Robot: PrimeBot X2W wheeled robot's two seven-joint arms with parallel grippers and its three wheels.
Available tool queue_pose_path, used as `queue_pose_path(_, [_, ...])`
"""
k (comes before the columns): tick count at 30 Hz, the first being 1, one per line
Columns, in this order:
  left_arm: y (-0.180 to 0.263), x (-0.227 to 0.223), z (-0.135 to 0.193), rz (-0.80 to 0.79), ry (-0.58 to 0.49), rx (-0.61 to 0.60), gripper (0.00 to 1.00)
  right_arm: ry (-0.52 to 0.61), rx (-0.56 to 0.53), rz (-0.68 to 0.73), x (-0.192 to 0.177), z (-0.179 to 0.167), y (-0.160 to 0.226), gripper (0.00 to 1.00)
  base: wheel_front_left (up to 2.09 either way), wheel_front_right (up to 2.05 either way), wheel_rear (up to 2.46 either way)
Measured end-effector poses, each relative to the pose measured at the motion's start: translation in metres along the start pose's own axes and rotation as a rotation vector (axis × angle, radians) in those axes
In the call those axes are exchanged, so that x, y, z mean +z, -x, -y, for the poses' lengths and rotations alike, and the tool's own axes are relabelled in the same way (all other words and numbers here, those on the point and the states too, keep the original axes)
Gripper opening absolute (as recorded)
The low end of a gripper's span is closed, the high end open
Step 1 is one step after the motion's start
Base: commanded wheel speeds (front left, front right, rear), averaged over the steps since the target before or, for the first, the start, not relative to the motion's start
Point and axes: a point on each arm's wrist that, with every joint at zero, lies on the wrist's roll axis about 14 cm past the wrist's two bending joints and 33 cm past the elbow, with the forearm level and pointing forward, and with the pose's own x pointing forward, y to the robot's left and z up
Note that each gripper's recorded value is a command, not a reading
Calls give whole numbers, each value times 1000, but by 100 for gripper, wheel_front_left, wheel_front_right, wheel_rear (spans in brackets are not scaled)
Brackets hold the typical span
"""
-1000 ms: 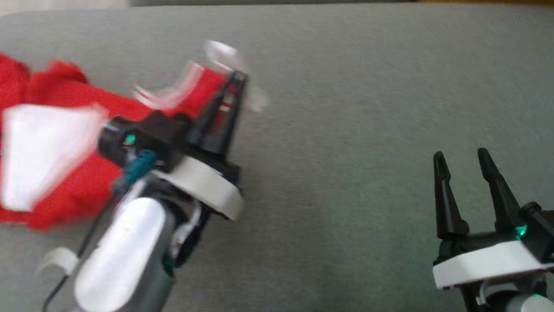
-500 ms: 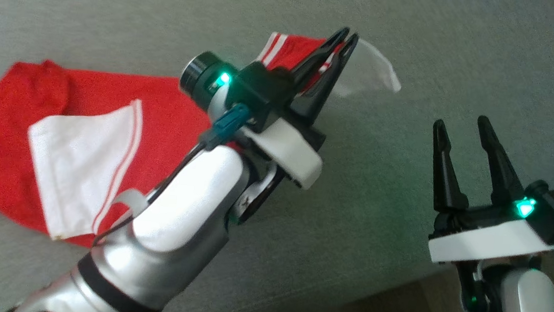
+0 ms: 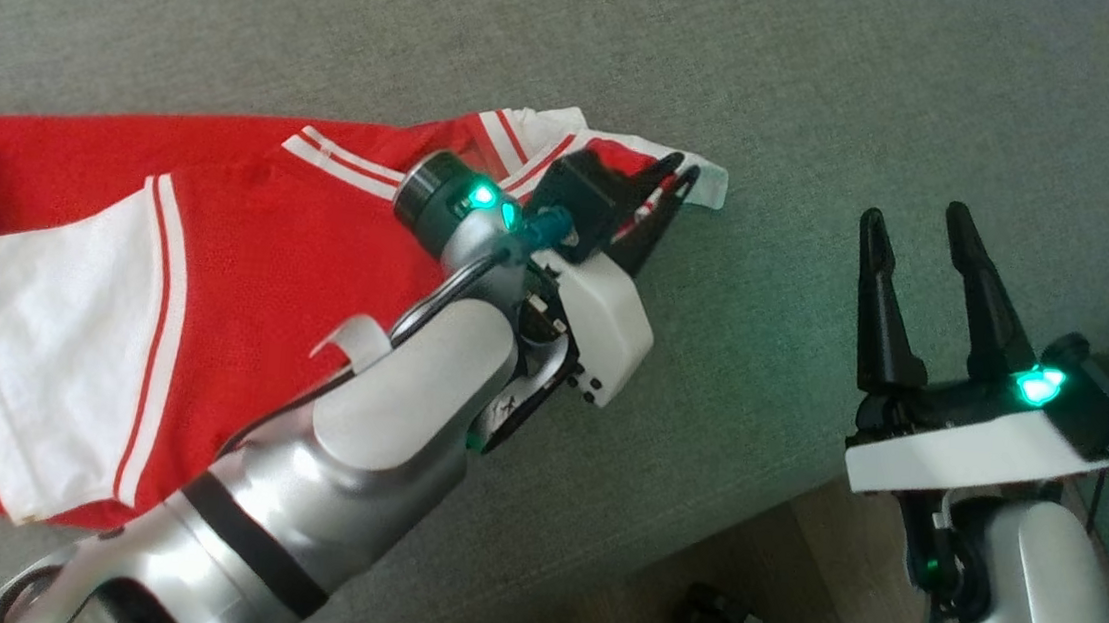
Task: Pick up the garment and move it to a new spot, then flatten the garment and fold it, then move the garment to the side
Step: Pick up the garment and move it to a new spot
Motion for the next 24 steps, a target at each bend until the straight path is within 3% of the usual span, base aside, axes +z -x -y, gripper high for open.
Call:
queue_pose_path(1, [1, -1, 2, -1, -5, -4, 100, 0, 1, 4, 1, 0, -1, 100, 0, 0, 0])
queue_pose_path(7, [17, 27, 5, 102, -89, 19, 100, 0, 26, 24, 8, -6, -2, 100, 0, 0, 0])
queue_pose_path(11, [37, 46, -12, 150, -139, 122, 100, 6, 80, 25, 11, -24, -6, 100, 0, 0, 0])
queue_pose_path(16, [86, 69, -61, 204, -199, 340, 100, -3, 155, 17, 12, -49, -7, 100, 0, 0, 0])
queue_pose_path(24, [201, 94, -128, 286, -208, 744, 100, 3, 272, 46, 26, -88, -13, 100, 0, 0, 0])
